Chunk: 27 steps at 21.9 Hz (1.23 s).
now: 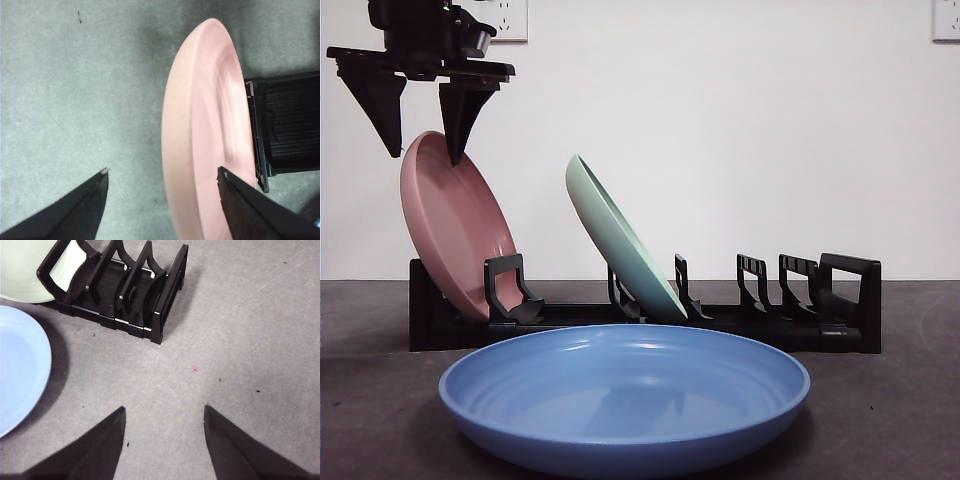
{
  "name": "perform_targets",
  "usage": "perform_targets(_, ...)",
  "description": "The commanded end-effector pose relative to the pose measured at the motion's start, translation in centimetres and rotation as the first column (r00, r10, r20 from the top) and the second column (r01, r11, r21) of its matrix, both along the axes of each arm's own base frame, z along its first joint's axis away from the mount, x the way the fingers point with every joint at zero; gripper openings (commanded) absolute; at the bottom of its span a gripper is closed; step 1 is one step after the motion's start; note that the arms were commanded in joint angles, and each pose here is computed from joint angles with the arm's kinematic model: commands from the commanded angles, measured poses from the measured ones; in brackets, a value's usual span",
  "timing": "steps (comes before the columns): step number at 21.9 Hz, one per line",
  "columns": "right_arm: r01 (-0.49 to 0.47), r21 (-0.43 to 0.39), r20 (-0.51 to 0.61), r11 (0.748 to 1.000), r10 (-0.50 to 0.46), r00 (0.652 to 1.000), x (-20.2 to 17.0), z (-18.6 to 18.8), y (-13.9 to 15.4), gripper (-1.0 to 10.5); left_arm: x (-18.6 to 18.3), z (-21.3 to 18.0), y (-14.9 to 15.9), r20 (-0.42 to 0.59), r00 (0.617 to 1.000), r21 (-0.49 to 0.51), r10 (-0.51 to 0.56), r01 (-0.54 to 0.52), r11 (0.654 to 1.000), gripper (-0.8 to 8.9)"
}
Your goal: Place the plate
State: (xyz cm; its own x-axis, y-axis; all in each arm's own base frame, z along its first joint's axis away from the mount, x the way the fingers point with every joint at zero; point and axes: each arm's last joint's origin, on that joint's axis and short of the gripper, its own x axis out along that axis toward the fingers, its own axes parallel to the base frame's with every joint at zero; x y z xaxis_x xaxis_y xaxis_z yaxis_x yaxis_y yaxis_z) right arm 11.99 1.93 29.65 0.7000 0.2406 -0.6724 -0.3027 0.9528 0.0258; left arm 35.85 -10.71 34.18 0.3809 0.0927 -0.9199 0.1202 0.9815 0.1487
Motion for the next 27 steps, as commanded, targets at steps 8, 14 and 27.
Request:
perform_targets(8,-0.004,-0.005,0.021,1.000,0.004,1.000,0.1,0.4,0.0,2.5,0.2,1.1,-0.2,0.033,0.999,-0.002,-0.005,0.005,1.000,0.16)
perform_targets(14,-0.004,-0.004,0.022,1.000,0.004,1.000,0.1,0.4,0.0,2.5,-1.1,5.4,0.6,0.120,0.993,0.100,0.014,-0.026,0.995,0.16)
perform_targets(27,-0.005,-0.004,0.022,1.000,0.005,1.000,0.1,0.5,0.0,2.5,-7.8,12.5,2.6,0.298,0.954,-0.059,0.026,-0.009,0.998,0.16)
